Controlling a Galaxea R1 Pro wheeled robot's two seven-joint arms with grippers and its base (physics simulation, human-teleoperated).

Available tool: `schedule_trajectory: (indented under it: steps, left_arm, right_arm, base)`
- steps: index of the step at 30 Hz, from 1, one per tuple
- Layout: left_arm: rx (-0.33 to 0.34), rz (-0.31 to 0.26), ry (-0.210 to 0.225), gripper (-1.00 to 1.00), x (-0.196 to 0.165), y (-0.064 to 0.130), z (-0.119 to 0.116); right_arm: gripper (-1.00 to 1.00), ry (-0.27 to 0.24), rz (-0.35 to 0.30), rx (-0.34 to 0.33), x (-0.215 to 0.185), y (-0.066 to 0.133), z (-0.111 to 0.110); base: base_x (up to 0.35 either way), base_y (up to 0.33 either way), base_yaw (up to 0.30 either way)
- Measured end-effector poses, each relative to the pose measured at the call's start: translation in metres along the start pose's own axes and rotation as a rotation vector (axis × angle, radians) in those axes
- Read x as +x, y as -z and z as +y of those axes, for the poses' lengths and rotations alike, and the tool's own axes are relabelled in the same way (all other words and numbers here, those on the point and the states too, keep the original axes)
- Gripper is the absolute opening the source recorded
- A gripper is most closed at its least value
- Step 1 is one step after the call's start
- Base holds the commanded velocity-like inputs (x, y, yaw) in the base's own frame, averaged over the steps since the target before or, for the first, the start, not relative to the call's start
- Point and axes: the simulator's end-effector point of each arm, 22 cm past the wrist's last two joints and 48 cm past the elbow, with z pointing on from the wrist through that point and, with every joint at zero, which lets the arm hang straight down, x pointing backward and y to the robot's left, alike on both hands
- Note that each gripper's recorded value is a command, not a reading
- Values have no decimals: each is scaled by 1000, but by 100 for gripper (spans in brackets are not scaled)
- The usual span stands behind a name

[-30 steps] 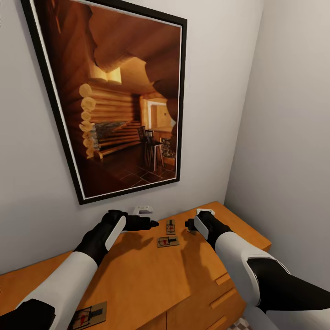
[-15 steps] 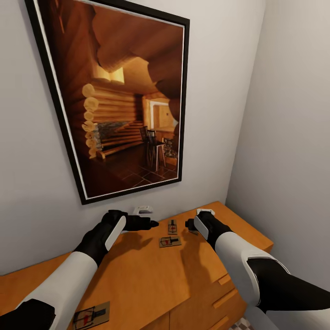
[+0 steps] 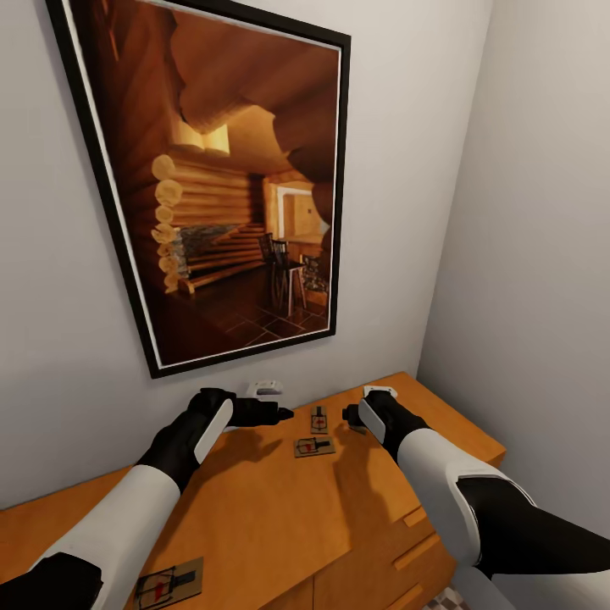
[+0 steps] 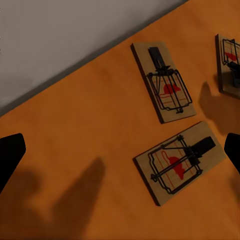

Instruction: Take the four mousetraps from the cabinet in the bathroom and place them on the bathroom floor. Make sure all four end up on the same floor surface, and ensure that at least two of them are either under or directly next to the same bathroom sink.

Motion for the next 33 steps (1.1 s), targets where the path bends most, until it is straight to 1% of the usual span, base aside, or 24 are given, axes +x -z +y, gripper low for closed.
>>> schedule_trajectory:
  steps: [11, 23, 33]
  left_arm:
    - [0, 0, 0, 100, 0, 0, 0]
    - [0, 0, 0, 100, 0, 0, 0]
    - [1, 0, 0, 100, 0, 0, 0]
  right_arm:
    - [100, -1, -4, 0, -1, 0, 0]
    - [100, -15, -47, 2, -9, 0, 0]
    - [100, -17, -49, 2, -10, 0, 0]
  base:
    - [0, 0, 0]
    - [0, 0, 0]
    - [0, 0, 0]
